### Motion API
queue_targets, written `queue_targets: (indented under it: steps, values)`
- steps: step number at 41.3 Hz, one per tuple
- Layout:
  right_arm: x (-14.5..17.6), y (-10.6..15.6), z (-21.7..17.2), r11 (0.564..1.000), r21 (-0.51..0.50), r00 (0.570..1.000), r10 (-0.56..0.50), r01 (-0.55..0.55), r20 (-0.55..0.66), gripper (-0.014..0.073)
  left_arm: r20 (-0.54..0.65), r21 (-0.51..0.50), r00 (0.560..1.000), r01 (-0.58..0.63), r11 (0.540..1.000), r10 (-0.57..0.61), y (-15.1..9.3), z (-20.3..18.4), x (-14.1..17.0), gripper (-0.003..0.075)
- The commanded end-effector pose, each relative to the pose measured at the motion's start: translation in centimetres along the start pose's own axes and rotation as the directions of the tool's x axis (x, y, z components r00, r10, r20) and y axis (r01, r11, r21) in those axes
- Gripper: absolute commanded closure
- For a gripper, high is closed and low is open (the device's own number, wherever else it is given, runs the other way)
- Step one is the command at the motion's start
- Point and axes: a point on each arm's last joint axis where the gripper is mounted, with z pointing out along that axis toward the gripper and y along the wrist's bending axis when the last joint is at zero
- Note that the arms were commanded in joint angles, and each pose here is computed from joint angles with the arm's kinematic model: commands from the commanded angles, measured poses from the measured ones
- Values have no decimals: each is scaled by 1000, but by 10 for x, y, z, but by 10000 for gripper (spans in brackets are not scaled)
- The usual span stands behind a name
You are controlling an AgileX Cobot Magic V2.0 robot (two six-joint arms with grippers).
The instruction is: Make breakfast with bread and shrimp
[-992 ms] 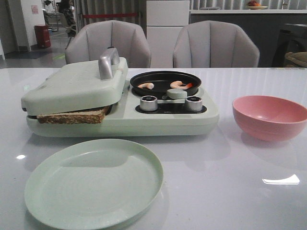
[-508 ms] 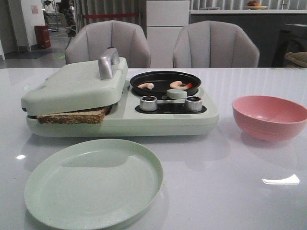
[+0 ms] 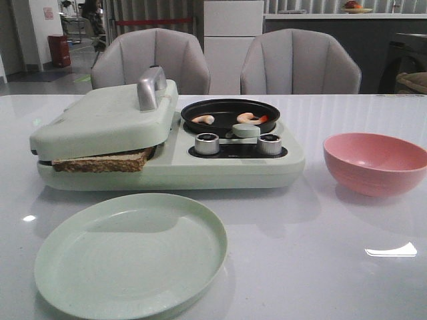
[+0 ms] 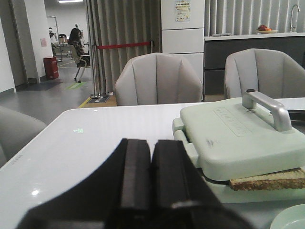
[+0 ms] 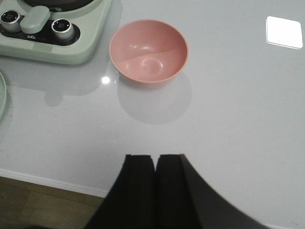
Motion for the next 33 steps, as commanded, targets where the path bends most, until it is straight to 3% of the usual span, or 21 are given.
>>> queue_targets:
  steps: [1,26,33]
  values:
    - [-11,-1,-5,1000,8,996,-9,9,87,635,83,3,996,11,1000,-11,0,-2,1,619]
    - [-10,-1,-5,1000,9,996,-9,9,90,635,83,3,996,11,1000,-11,0,-2,1,619]
    - [12,-5,-7,998,67,978,-12,-2,209,635,83,3,996,11,1000,-11,0,-2,1,620]
